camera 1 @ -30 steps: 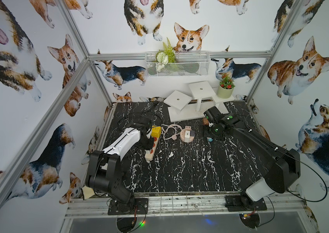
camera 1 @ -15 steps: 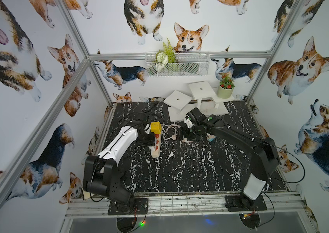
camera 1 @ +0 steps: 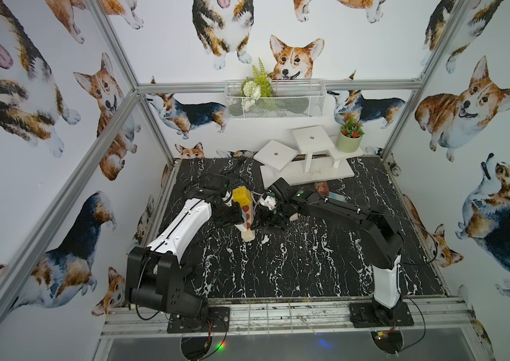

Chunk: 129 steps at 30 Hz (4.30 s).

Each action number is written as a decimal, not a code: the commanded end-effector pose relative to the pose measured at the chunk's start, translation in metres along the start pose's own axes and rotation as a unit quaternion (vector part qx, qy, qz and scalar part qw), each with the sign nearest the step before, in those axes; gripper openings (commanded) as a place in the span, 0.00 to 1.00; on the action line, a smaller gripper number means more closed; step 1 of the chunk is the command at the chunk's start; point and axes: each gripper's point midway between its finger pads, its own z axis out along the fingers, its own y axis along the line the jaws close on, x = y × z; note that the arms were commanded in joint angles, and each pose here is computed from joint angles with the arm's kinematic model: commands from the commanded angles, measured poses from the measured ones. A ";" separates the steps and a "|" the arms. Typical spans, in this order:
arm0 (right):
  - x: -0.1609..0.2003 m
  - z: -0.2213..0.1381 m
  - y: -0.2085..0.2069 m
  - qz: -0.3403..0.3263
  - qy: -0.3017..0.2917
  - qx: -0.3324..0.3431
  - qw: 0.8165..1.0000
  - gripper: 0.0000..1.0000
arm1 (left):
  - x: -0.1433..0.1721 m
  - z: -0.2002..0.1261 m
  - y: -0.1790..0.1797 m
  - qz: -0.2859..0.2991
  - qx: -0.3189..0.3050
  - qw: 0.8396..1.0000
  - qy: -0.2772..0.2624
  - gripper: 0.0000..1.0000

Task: Pull the plug off the socket
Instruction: Remove the plug from the socket, then place the plug at the center of the board, then remove the plug from the socket.

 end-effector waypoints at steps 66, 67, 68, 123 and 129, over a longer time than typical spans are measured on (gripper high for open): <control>0.007 0.048 -0.058 0.074 0.040 0.053 0.995 0.00 | -0.016 -0.011 0.019 -0.084 0.095 0.991 -0.036 0.00; 0.007 0.049 -0.055 0.072 0.041 0.050 0.995 0.00 | -0.016 -0.009 0.023 -0.091 0.086 0.992 -0.034 0.00; 0.006 0.049 -0.051 0.069 0.044 0.044 0.996 0.00 | -0.013 -0.008 0.029 -0.101 0.067 0.992 -0.029 0.00; -0.002 0.047 0.022 -0.010 0.057 -0.069 0.996 0.00 | -0.038 0.006 0.053 -0.159 0.080 0.982 -0.066 0.70; 0.001 0.047 0.023 -0.013 0.064 -0.071 0.995 0.00 | -0.035 0.031 0.055 -0.174 0.093 0.980 -0.038 0.69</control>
